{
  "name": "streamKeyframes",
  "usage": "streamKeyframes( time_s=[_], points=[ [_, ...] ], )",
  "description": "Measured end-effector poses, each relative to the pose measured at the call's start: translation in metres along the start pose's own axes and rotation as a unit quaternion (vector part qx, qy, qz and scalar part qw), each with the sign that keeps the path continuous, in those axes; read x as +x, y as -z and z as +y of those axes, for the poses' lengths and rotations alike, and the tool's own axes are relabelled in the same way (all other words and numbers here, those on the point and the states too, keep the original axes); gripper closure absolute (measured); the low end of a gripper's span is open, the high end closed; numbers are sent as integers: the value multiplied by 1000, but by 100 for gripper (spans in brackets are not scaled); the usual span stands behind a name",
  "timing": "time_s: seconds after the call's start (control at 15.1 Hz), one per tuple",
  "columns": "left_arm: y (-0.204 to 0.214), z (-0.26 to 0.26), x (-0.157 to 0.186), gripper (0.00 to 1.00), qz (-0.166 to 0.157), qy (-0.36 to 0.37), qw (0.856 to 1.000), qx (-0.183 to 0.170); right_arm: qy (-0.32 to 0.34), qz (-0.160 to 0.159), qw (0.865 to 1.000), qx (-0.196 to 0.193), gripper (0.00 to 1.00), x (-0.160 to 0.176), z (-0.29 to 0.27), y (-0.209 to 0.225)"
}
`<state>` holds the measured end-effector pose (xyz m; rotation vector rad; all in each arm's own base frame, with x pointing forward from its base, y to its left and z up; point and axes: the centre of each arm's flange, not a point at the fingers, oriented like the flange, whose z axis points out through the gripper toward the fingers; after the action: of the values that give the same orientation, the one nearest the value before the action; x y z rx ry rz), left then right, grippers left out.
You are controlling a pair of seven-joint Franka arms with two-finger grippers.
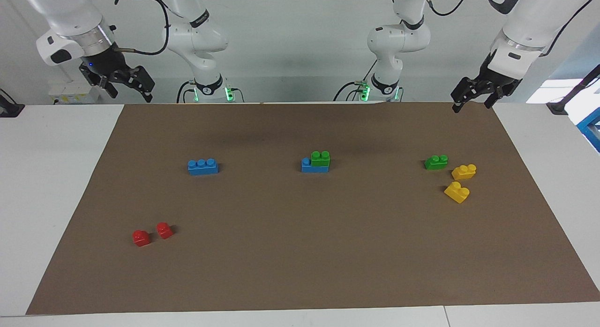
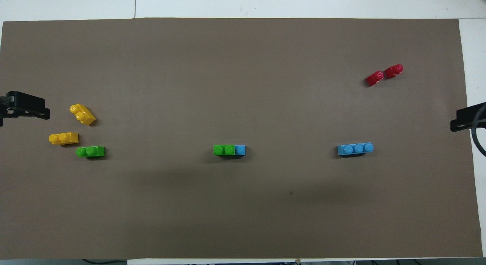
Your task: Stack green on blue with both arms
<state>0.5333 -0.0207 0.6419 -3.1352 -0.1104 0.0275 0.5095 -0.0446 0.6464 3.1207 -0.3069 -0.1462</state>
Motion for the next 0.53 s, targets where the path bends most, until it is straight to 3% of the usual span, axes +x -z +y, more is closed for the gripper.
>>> streamKeyframes(
  time_s=[0.53],
  points=[
    [0, 2, 0, 0, 1, -2, 1000, 0, -15, -3, 1000, 0, 2, 11, 14, -3]
  ],
)
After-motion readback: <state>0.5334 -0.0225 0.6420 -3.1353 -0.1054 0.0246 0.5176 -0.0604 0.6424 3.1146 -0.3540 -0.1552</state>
